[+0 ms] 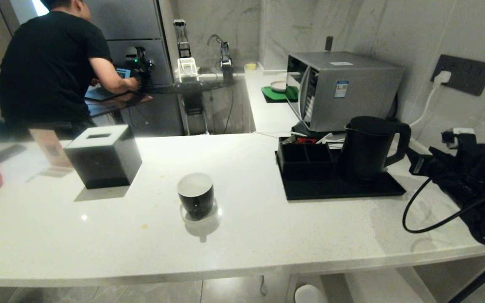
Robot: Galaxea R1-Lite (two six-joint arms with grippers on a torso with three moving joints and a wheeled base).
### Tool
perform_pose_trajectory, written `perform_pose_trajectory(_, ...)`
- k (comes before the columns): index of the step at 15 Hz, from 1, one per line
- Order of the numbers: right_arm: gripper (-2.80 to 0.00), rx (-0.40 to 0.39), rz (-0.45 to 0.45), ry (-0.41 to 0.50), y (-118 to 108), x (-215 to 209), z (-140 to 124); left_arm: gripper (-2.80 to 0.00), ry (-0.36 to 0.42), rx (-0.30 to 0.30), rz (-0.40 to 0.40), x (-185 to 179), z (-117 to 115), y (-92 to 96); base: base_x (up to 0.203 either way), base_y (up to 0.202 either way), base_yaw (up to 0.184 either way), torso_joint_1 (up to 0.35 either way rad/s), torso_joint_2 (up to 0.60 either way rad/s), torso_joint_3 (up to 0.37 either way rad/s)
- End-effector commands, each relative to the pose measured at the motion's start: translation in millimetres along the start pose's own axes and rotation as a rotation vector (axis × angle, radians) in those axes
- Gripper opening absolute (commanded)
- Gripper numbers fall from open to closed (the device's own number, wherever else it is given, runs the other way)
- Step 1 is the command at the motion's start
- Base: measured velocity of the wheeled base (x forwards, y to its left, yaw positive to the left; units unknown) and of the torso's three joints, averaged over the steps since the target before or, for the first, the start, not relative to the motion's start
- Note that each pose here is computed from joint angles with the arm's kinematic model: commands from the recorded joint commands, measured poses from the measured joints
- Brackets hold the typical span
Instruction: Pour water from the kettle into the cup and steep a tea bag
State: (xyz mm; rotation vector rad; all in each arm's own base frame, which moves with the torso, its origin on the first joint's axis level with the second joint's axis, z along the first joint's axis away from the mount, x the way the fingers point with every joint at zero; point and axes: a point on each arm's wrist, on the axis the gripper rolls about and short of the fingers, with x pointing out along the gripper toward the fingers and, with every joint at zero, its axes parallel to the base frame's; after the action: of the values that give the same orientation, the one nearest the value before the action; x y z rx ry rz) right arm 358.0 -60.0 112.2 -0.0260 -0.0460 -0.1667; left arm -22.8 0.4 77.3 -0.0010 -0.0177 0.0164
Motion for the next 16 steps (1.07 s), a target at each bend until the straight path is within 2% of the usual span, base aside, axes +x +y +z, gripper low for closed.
perform_pose_trajectory(1,0.0,-0.001,-0.013,-0.011,0,1,2,-2.8,0.001,-0.001,0.0,0,0,0.0,0.0,0.0,0.0,0.0,0.0,0.0)
perform_pose_trajectory(4,0.0,0.005,-0.063,-0.006,-1,3,1,-2.8,0.001,-0.001,0.0,0,0,0.0,0.0,0.0,0.0,0.0,0.0,0.0)
perform_pose_trajectory(8,0.0,0.006,-0.063,-0.005,-1,4,-1,-2.8,0.001,-0.001,0.0,0,0,0.0,0.0,0.0,0.0,0.0,0.0,0.0)
perform_pose_trajectory(12,0.0,0.007,-0.08,-0.05,-2,20,2,-2.8,0.001,-0.001,0.0,0,0,0.0,0.0,0.0,0.0,0.0,0.0,0.0)
perform_pose_trajectory(16,0.0,0.01,-0.088,-0.049,-2,31,-5,-2.8,0.001,-0.001,0.0,0,0,0.0,0.0,0.0,0.0,0.0,0.0,0.0)
